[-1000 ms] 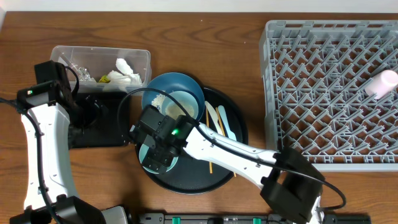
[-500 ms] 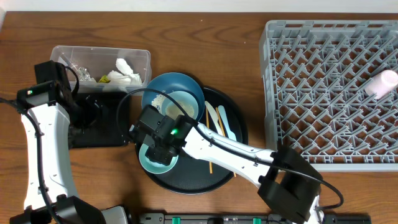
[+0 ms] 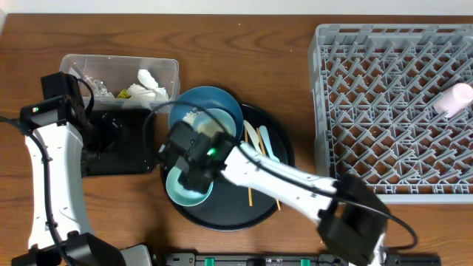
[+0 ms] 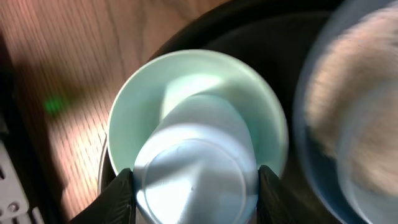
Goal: Sort waste into correct bins and load items into the dishwasher rack
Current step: 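Carry the white cup to the rack beside the pink cup, then reach the right gripper to the teal dish and grasp its rim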
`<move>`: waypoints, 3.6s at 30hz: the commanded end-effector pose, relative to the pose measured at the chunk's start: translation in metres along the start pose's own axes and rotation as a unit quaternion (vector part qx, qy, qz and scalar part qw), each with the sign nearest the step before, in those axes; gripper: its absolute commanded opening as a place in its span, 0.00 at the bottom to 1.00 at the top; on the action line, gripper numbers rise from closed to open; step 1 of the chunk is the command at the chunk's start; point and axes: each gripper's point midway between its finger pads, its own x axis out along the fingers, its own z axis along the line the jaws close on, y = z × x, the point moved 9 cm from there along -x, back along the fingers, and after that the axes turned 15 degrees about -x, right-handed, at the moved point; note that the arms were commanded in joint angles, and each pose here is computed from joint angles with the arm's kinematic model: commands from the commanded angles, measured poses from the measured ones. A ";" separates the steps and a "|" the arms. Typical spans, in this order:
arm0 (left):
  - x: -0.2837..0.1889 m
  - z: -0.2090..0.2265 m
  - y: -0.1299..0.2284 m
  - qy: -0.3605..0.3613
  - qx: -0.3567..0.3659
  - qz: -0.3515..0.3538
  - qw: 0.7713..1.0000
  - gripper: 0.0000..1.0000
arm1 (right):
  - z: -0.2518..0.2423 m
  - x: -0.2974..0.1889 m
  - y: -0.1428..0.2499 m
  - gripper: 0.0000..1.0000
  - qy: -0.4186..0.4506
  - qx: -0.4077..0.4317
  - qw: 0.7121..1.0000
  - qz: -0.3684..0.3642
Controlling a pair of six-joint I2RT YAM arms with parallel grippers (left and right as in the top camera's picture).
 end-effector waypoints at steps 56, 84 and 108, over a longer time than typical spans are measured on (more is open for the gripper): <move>0.002 0.002 0.001 -0.007 0.004 0.001 1.000 1.00 | -0.218 -0.329 0.568 0.22 0.449 0.706 0.545 -0.052; 0.002 0.002 0.001 -0.007 0.004 0.001 1.000 1.00 | -0.215 -0.359 0.510 0.67 0.431 0.644 0.611 -0.165; 0.002 0.002 0.001 -0.007 0.004 0.001 1.000 1.00 | -0.155 -0.220 0.195 0.75 0.058 0.365 0.922 -0.113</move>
